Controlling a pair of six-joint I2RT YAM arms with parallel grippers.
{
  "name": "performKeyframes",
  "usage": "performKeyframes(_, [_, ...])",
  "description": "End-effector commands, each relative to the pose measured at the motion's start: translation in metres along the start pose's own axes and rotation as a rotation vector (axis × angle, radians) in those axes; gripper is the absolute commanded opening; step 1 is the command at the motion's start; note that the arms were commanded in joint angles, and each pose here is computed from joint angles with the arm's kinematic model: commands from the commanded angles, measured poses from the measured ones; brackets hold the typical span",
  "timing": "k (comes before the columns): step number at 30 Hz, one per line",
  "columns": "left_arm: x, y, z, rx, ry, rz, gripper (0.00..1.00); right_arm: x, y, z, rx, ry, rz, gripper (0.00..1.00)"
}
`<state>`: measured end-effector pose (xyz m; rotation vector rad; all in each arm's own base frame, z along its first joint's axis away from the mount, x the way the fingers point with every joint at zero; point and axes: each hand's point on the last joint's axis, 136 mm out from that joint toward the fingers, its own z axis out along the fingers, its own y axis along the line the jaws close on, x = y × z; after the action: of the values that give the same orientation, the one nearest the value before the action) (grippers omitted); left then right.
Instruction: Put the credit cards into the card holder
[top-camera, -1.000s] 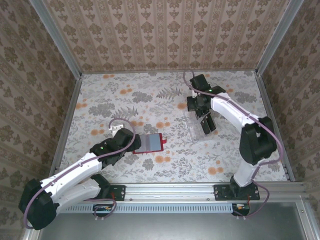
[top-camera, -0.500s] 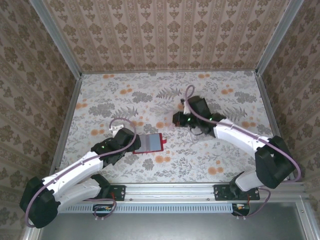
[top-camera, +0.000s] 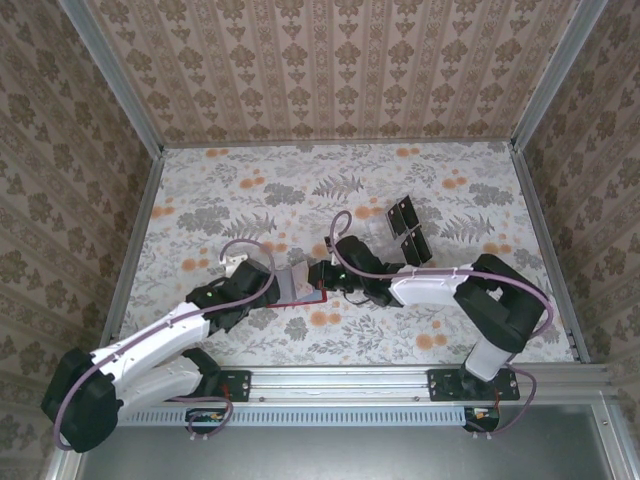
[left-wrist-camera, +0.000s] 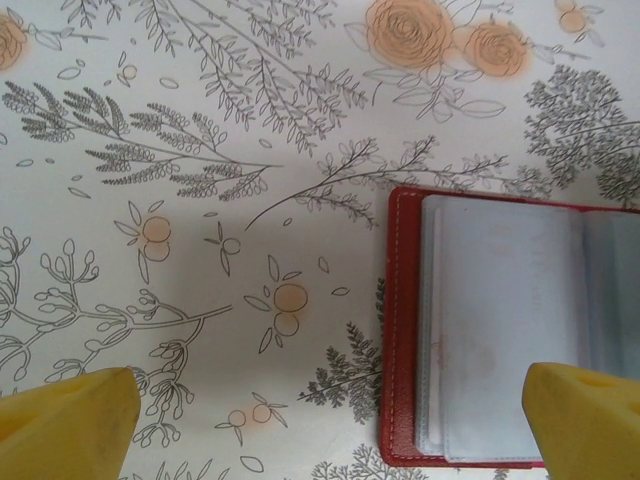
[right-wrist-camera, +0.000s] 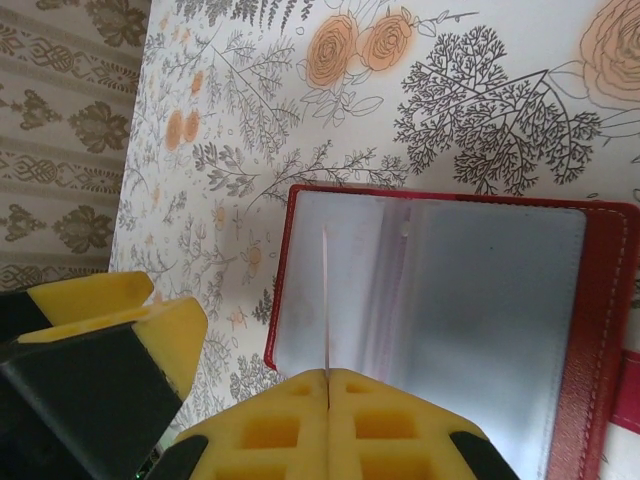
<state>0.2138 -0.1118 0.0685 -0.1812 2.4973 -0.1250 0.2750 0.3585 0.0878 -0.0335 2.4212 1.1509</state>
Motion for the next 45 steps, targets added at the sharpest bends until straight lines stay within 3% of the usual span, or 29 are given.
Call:
performKeyframes(1, [0.006, 0.010, 0.004, -0.042, 0.011, 0.021, 1.00, -0.001, -0.006, 0.008, -0.001, -0.047, 0.021, 0.00])
performKeyframes(14, [0.000, 0.003, 0.005, -0.038, 0.018, 0.053, 1.00, 0.015, -0.063, 0.016, 0.120, -0.065, 0.042, 0.00])
performKeyframes(31, [-0.008, -0.028, 0.027, -0.014, 0.055, 0.130, 1.00, 0.019, -0.073, 0.018, 0.139, -0.052, 0.061, 0.00])
performKeyframes(45, [0.021, 0.001, 0.039, -0.117, 0.130, 0.116, 1.00, 0.023, -0.078, 0.019, 0.148, -0.046, 0.085, 0.00])
